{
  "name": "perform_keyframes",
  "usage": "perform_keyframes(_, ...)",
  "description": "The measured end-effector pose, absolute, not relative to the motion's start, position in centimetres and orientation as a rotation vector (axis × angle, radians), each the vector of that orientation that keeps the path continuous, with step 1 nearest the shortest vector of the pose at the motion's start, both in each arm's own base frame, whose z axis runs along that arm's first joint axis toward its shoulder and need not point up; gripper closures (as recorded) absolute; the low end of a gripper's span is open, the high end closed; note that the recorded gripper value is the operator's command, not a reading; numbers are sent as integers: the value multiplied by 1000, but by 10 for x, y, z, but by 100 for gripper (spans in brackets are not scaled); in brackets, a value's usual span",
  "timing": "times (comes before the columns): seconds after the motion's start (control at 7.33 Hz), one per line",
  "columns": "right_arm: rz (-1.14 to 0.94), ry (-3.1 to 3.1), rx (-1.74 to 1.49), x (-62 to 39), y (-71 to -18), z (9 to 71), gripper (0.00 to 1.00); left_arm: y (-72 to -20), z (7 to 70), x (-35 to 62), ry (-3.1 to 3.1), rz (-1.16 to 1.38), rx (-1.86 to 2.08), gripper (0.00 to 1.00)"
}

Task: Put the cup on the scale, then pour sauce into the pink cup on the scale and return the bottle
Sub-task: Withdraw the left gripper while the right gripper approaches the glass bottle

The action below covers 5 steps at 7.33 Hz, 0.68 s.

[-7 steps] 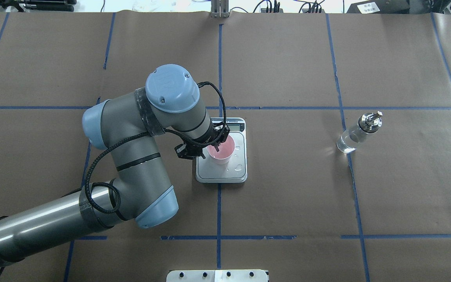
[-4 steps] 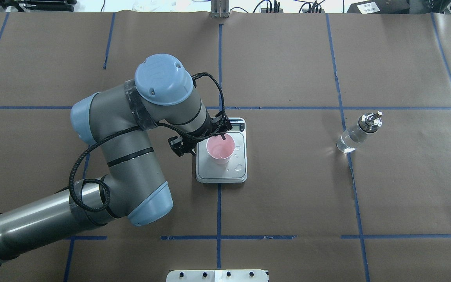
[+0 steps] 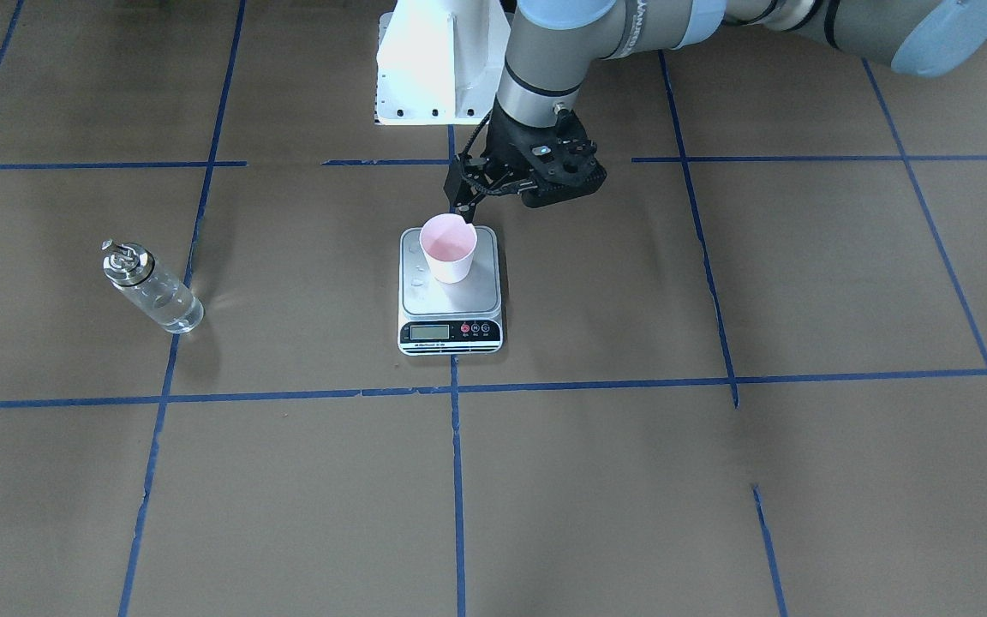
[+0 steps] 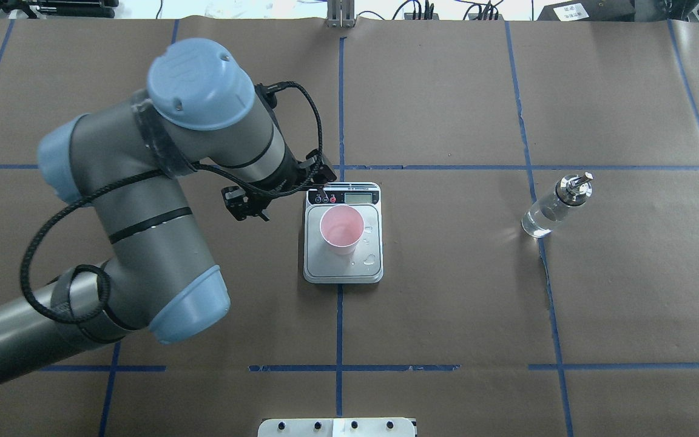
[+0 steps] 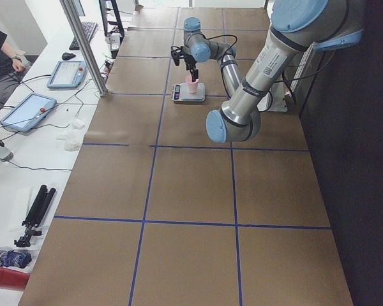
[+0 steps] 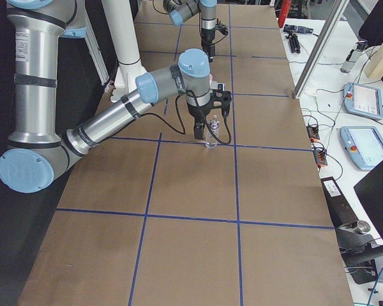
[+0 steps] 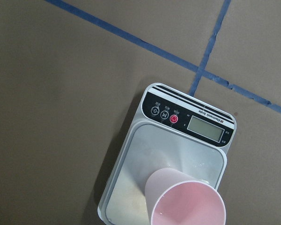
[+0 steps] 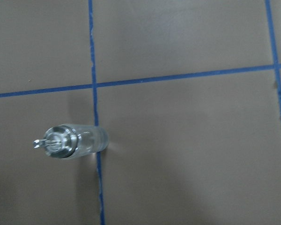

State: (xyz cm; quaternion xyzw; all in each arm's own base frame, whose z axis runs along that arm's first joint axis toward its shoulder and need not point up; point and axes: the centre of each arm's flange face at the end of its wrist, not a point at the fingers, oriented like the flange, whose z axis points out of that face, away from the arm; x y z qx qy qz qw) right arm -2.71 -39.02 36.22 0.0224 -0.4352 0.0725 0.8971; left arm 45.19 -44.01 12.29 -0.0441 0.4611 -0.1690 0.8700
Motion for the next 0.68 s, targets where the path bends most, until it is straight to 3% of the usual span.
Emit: perform_keyframes(0.68, 264, -878, 161, -183, -346, 307, 0, -490, 188, 301, 896, -102, 63, 0)
